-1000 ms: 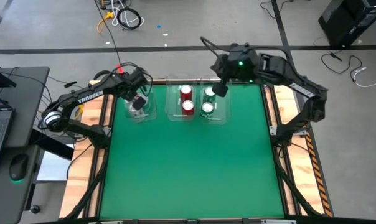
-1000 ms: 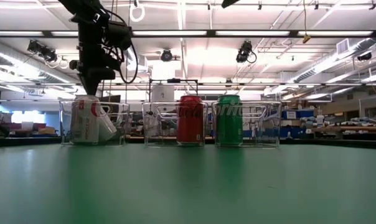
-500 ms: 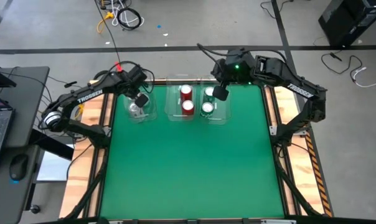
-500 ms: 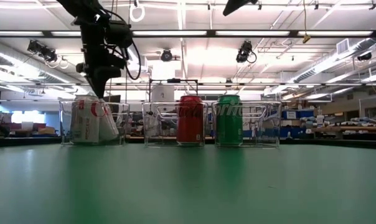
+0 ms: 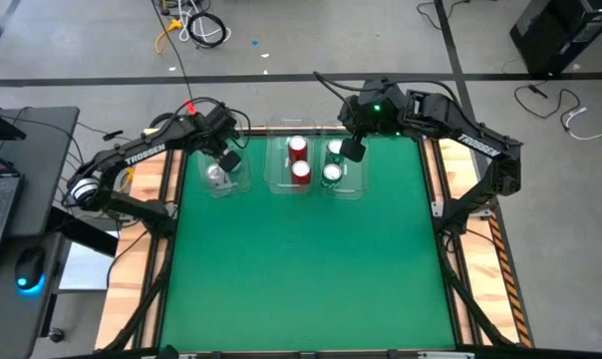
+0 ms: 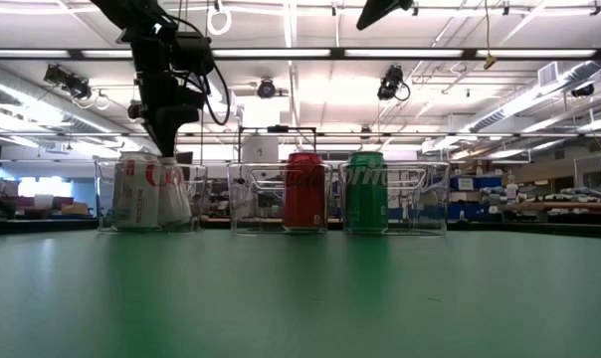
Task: Sort soda cans
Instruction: Adjust the top silver-red-black soda can, then move the left transparent bin to the left side of the middle transparent bin, then return to Home Position
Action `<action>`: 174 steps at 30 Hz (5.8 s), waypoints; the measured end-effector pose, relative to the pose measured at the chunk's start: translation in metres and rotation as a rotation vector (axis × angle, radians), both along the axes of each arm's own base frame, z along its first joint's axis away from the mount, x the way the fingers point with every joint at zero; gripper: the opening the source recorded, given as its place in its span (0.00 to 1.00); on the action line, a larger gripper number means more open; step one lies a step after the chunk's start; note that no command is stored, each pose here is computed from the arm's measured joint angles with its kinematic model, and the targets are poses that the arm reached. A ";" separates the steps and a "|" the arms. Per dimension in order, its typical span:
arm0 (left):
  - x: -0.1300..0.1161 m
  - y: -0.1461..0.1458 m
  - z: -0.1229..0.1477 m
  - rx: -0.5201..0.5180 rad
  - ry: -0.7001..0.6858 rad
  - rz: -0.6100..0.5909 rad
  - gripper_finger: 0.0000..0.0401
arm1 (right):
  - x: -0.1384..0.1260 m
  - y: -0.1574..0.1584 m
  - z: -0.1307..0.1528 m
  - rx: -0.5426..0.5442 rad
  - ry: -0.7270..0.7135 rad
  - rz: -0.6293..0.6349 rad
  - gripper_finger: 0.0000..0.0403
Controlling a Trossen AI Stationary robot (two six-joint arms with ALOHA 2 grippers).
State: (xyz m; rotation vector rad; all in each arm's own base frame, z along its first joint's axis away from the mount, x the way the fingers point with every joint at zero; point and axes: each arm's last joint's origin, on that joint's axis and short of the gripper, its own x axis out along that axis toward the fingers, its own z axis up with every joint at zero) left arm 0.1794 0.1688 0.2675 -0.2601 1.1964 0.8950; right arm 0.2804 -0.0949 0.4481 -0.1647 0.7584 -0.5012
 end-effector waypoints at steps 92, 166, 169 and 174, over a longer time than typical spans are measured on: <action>0.050 0.126 -0.040 0.022 -0.228 0.110 0.00 | -0.013 -0.020 -0.040 0.070 0.096 -0.042 0.00; -0.020 -0.087 -0.032 0.404 -1.157 -0.909 0.00 | -0.162 0.055 -0.266 0.078 -0.681 0.418 0.00; -0.027 -0.091 -0.037 0.413 -1.168 -0.914 0.00 | -0.169 0.058 -0.275 0.096 -0.702 0.427 0.00; -0.039 -0.100 -0.040 0.418 -1.210 -0.940 0.00 | -0.178 0.062 -0.286 0.130 -0.707 0.418 0.00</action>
